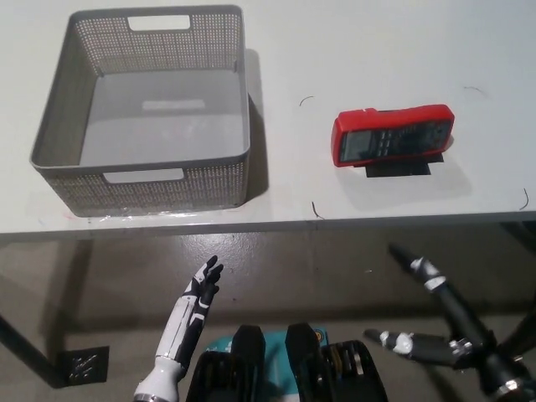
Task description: Use the right hand to pick up a multimeter on the right side and put it into a container on the left side
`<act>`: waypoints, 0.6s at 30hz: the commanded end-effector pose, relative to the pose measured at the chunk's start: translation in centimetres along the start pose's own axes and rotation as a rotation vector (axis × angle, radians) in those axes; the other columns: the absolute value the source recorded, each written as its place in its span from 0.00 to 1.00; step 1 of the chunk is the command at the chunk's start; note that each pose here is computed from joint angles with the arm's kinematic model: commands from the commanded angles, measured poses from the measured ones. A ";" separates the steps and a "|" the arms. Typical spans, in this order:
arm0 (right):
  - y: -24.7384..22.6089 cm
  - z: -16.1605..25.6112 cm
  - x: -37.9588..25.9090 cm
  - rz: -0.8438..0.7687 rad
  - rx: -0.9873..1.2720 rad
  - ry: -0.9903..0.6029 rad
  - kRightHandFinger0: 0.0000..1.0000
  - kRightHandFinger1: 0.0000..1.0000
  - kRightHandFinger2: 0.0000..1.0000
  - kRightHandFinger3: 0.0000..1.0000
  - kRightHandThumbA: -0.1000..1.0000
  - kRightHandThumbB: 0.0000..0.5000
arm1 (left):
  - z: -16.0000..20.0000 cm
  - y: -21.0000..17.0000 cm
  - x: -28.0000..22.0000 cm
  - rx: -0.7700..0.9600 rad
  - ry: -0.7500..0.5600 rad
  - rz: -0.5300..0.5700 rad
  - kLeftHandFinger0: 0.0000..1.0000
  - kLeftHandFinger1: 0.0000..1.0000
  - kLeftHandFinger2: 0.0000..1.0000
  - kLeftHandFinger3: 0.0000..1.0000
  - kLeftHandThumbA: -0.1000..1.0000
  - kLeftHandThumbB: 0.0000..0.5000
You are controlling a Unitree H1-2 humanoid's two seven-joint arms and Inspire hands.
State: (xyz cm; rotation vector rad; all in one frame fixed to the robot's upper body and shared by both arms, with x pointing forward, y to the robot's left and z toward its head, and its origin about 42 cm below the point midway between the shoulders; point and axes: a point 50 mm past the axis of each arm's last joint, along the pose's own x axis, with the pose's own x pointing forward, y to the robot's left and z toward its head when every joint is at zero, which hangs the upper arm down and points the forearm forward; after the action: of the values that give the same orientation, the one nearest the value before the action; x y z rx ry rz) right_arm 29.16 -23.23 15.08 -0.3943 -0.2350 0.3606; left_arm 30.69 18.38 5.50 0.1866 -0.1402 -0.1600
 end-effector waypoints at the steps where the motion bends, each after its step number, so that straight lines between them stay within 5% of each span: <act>1: -4.8 5.8 -0.5 -0.100 -0.143 -0.155 1.00 1.00 1.00 1.00 1.00 0.63 | 1.6 0.5 1.4 0.033 -0.120 0.011 1.00 1.00 1.00 1.00 1.00 0.83; 3: -7.7 8.7 -0.4 -0.142 -0.267 -0.205 1.00 1.00 1.00 1.00 1.00 0.70 | 1.5 0.5 1.5 0.032 -0.121 0.011 1.00 1.00 1.00 1.00 1.00 0.80; 9: -12.5 14.4 2.9 -0.184 -0.482 -0.233 1.00 1.00 1.00 1.00 1.00 0.69 | 1.4 0.4 1.1 0.005 -0.110 0.010 1.00 1.00 1.00 1.00 1.00 0.74; 14: -17.0 18.1 8.7 -0.091 -0.664 -0.165 1.00 1.00 1.00 1.00 1.00 0.72 | 1.2 0.1 1.1 -0.031 -0.111 0.009 1.00 1.00 1.00 1.00 1.00 0.77; 18: -19.5 20.2 14.6 0.020 -0.782 -0.004 1.00 1.00 1.00 1.00 1.00 0.87 | 1.0 0.1 0.8 -0.027 -0.104 0.003 1.00 1.00 1.00 1.00 1.00 0.79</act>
State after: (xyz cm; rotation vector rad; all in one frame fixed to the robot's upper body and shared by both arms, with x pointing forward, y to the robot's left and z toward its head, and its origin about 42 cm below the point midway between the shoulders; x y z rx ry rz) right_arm 37.16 -27.72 36.93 -0.8882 -0.5863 0.2483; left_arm 30.58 18.40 5.01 0.1828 -0.1349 -0.1676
